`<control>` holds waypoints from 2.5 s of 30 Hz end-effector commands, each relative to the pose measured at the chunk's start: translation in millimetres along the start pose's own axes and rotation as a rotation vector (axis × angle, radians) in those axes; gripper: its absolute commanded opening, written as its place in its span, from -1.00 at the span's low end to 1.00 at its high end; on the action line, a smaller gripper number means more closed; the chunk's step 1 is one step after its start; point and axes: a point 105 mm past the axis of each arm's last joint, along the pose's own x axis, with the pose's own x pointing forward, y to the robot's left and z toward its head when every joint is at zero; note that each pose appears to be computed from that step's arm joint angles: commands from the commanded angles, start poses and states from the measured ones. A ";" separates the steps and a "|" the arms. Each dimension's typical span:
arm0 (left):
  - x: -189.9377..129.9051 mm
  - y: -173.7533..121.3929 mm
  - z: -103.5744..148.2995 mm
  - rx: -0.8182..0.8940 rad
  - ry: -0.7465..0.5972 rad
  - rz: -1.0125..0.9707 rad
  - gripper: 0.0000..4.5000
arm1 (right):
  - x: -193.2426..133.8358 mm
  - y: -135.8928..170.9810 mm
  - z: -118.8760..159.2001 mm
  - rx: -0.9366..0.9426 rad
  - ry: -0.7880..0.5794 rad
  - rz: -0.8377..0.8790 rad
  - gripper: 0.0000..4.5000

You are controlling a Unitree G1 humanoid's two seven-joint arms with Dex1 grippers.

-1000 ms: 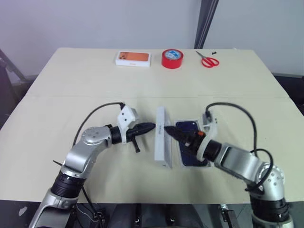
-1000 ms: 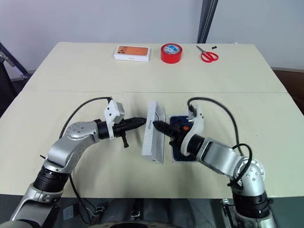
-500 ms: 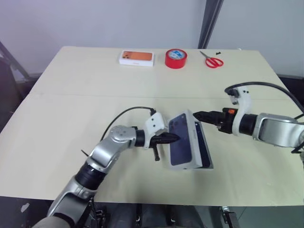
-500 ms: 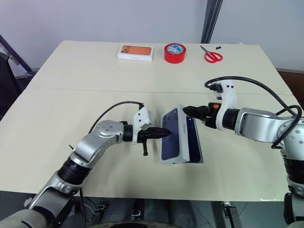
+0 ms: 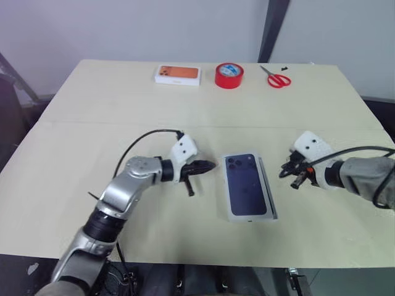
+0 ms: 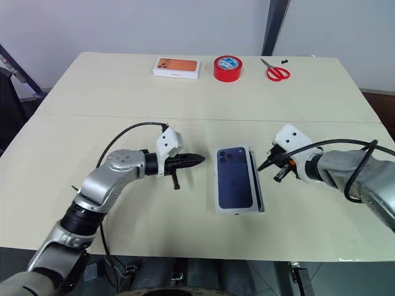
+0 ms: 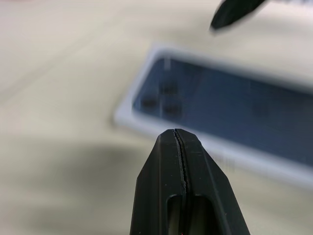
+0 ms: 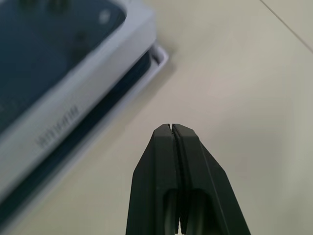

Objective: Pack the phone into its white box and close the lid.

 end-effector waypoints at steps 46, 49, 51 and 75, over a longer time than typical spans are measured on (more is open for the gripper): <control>49.3 -40.9 14.3 0.029 -0.019 -0.192 -1.00 | 3.0 21.0 -9.5 -0.125 0.023 0.090 -0.98; 49.3 -40.8 13.8 0.027 -0.017 -0.191 -1.00 | 3.5 21.3 -10.9 -0.121 0.025 0.090 -0.98; 49.2 -40.7 13.3 0.026 -0.016 -0.191 -1.00 | 3.7 21.6 -11.1 -0.120 0.025 0.091 -0.98; 60.4 5.6 40.1 -0.008 -0.075 -0.017 -1.00 | -38.7 56.6 -11.8 -0.050 -0.107 0.356 -0.98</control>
